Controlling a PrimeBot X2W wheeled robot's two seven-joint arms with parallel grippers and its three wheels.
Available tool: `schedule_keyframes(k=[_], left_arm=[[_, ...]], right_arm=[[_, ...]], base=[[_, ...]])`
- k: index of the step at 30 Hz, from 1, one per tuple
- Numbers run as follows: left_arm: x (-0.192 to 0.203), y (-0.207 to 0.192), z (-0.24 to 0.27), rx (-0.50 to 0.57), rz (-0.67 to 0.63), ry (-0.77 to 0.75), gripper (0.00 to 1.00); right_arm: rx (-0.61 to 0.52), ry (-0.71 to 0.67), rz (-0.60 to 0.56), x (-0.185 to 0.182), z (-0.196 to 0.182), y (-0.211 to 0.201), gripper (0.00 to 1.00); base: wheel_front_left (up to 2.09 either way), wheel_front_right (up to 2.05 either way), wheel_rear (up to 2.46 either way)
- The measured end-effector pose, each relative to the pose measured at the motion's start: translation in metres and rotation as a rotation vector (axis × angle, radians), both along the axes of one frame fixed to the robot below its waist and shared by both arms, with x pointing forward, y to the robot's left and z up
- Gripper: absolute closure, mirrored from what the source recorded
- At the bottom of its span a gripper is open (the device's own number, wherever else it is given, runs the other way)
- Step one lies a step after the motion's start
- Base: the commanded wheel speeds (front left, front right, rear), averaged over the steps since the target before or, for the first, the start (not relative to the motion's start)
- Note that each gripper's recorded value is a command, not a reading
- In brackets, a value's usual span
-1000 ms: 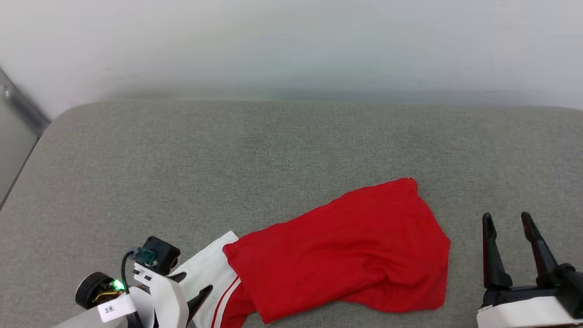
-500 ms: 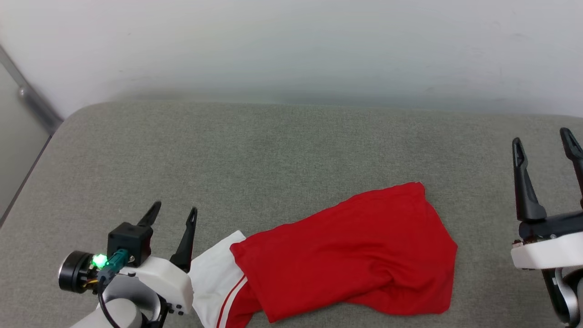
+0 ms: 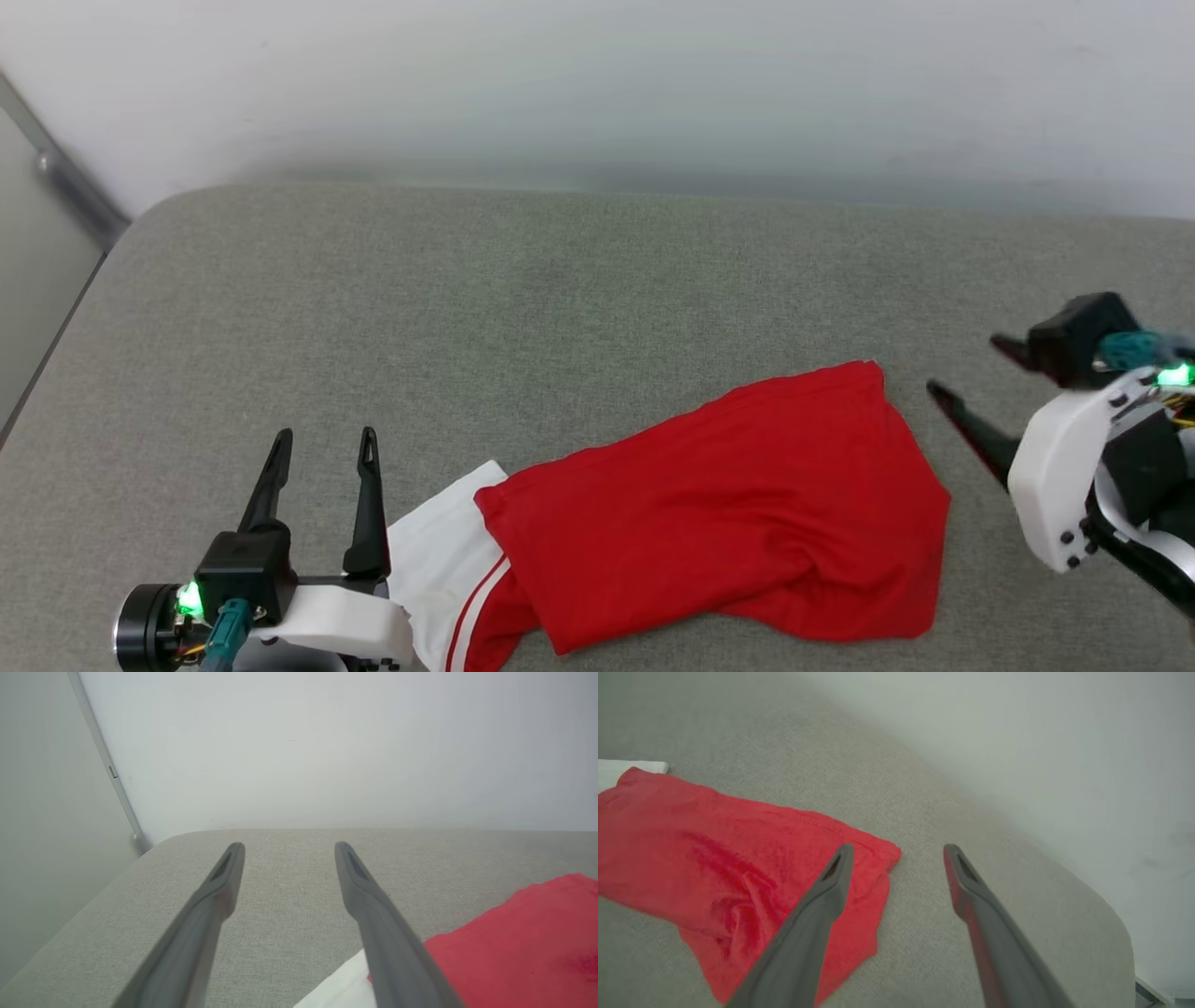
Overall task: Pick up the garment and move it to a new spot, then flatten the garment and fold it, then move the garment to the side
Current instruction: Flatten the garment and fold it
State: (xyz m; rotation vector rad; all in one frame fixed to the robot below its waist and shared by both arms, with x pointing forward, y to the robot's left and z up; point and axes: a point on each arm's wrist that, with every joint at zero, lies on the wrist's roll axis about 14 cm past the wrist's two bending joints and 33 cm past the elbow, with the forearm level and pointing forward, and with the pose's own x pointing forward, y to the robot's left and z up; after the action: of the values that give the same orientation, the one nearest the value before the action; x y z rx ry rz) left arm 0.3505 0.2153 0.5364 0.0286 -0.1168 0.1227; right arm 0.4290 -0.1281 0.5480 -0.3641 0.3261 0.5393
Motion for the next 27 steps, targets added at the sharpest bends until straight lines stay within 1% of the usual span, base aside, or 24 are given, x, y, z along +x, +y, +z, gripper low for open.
schedule_keyframes(k=[3,5,6,7,8,9,10,12,20,23,26,27], left_arm=[[0.0,0.0,-0.006,-0.011,0.008,0.005,0.0],[0.001,0.0,-0.011,-0.016,0.013,0.015,0.0],[0.001,0.0,-0.011,-0.016,0.013,0.015,0.0],[0.003,0.001,-0.017,-0.02,0.02,0.027,0.0],[0.003,0.001,-0.017,-0.02,0.02,0.027,0.0],[0.005,0.002,-0.02,-0.022,0.025,0.032,0.0],[0.005,0.002,-0.02,-0.022,0.025,0.032,0.0],[0.008,0.003,-0.024,-0.023,0.029,0.041,0.0],[0.023,0.002,-0.039,-0.028,0.033,0.071,0.0],[0.024,0.003,-0.044,-0.029,0.037,0.083,0.0],[0.024,0.005,-0.045,-0.024,0.04,0.085,0.0],[0.025,0.005,-0.045,-0.024,0.038,0.084,0.0]], right_arm=[[-0.085,0.207,0.037,-0.016,-0.033,0.001,0.0],[-0.149,0.311,0.049,-0.024,-0.051,-0.003,0.0],[-0.149,0.311,0.049,-0.024,-0.051,-0.003,0.0],[-0.202,0.409,0.061,-0.032,-0.07,-0.007,0.0],[-0.202,0.409,0.061,-0.032,-0.07,-0.007,0.0],[-0.256,0.484,0.072,-0.038,-0.088,-0.01,0.0],[-0.256,0.484,0.072,-0.038,-0.088,-0.01,0.0],[-0.275,0.558,0.084,-0.043,-0.105,-0.009,0.0],[-0.345,0.769,0.134,-0.064,-0.175,-0.007,0.0],[-0.354,0.803,0.138,-0.067,-0.188,-0.008,0.0],[-0.32,0.809,0.135,-0.069,-0.192,-0.006,0.0],[-0.308,0.802,0.135,-0.068,-0.191,-0.005,0.74]], base=[[0.0,0.0,0.0],[0.0,0.0,0.0],[0.0,0.0,0.0],[0.0,0.0,0.0],[0.0,0.0,0.0],[0.0,0.0,0.0],[0.0,0.0,0.0],[0.0,0.0,0.0],[0.0,0.0,0.0],[0.0,0.0,0.0],[0.0,0.0,0.0],[0.0,0.0,0.0]])
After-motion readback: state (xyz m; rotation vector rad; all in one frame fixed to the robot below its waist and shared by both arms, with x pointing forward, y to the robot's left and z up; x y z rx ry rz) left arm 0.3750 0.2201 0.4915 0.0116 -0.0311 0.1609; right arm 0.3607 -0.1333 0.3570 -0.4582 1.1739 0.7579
